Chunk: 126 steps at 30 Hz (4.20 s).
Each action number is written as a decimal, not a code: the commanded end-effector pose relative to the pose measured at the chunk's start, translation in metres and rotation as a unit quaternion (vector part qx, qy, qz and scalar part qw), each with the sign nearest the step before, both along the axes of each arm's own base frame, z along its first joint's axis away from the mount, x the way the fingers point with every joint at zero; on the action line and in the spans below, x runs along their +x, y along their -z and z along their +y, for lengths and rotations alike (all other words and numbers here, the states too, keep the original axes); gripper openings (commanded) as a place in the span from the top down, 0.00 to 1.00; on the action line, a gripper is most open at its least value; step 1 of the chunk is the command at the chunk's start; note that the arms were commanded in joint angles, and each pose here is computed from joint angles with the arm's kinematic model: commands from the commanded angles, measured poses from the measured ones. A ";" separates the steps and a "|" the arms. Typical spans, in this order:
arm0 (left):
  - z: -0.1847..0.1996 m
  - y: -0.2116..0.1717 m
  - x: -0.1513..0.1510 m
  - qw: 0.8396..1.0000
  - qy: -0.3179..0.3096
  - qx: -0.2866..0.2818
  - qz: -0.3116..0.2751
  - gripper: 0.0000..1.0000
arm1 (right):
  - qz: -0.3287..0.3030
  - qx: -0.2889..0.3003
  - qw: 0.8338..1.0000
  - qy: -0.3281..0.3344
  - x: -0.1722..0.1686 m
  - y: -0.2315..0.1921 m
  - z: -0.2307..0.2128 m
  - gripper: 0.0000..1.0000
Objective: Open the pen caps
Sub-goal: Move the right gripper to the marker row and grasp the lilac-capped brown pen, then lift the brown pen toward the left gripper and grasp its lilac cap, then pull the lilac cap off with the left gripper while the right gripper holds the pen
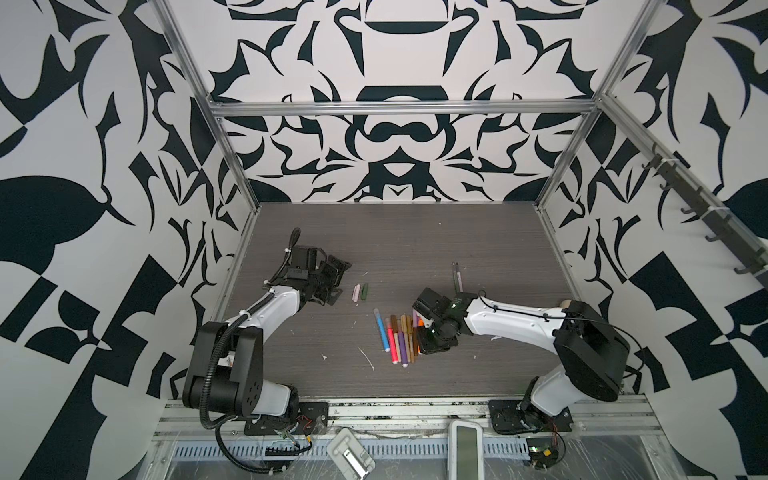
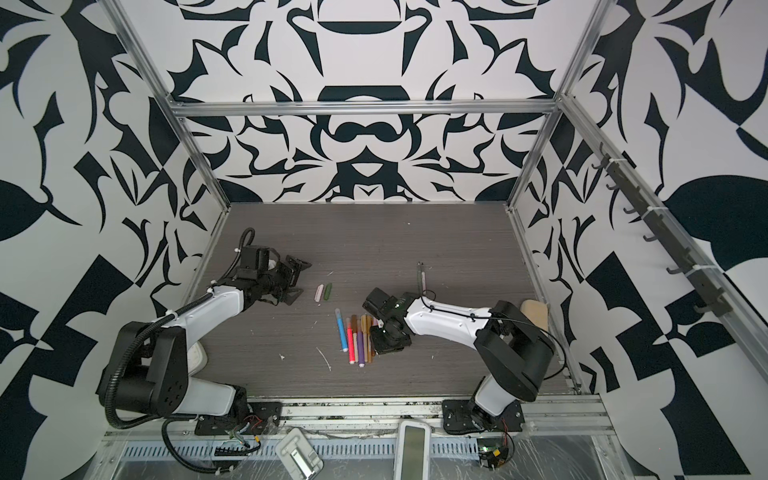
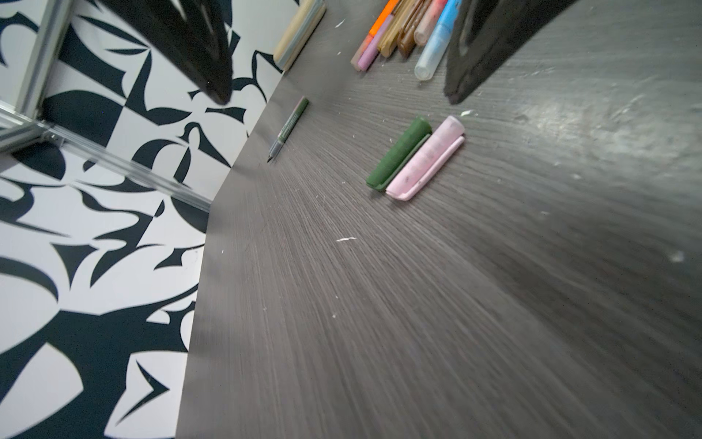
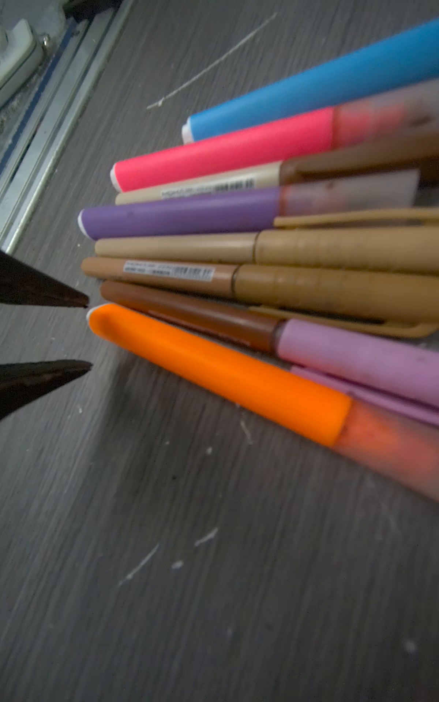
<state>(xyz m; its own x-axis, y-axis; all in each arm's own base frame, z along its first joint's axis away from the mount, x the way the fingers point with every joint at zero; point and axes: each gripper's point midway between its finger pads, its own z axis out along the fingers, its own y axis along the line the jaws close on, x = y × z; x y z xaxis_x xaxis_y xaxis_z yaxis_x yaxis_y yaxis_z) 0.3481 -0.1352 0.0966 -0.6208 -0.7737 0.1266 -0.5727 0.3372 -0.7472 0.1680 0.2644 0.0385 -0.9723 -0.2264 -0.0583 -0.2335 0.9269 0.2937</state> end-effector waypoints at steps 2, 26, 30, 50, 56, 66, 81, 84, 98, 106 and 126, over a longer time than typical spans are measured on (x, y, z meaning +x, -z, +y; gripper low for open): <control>0.000 -0.009 0.002 0.999 -0.006 -0.043 -0.011 0.14 | -0.025 0.033 0.999 -0.001 0.016 -0.020 0.023 0.74; 0.025 -0.026 -0.012 0.999 0.027 0.042 -0.013 0.25 | 0.013 -0.054 0.998 0.027 0.013 0.017 0.005 0.79; 0.024 -0.030 -0.011 0.998 0.038 0.047 -0.014 0.25 | 0.021 -0.070 0.997 0.027 0.013 0.023 0.002 0.78; -0.056 -0.064 -0.013 0.979 0.186 0.071 -0.031 0.27 | -0.068 0.034 0.997 -0.015 0.071 -0.084 0.012 0.91; -0.119 -0.071 -0.012 0.964 0.260 0.053 -0.030 0.26 | -0.049 0.139 0.989 0.025 0.090 -0.115 -0.003 0.91; -0.193 -0.070 -0.012 0.942 0.334 0.030 -0.026 0.27 | -0.012 0.192 0.981 0.037 0.084 -0.123 -0.010 0.91; -0.245 -0.047 -0.026 0.926 0.378 -0.010 0.002 0.70 | -0.015 0.204 0.977 0.055 0.086 -0.131 -0.024 0.92; -0.248 -0.049 -0.025 0.925 0.381 -0.015 -0.002 0.85 | -0.016 0.205 0.977 0.056 0.087 -0.132 -0.026 0.93; -0.249 -0.056 -0.024 0.923 0.384 -0.018 -0.014 1.00 | -0.001 0.202 0.978 0.059 0.089 -0.126 -0.026 0.73; -0.253 -0.061 -0.023 0.921 0.387 -0.029 -0.014 1.00 | 0.018 0.201 0.977 0.064 0.088 -0.117 -0.024 0.75; -0.100 -0.086 0.159 0.966 0.258 0.015 -0.020 1.00 | 0.045 0.192 0.980 0.031 -0.003 -0.092 -0.019 1.00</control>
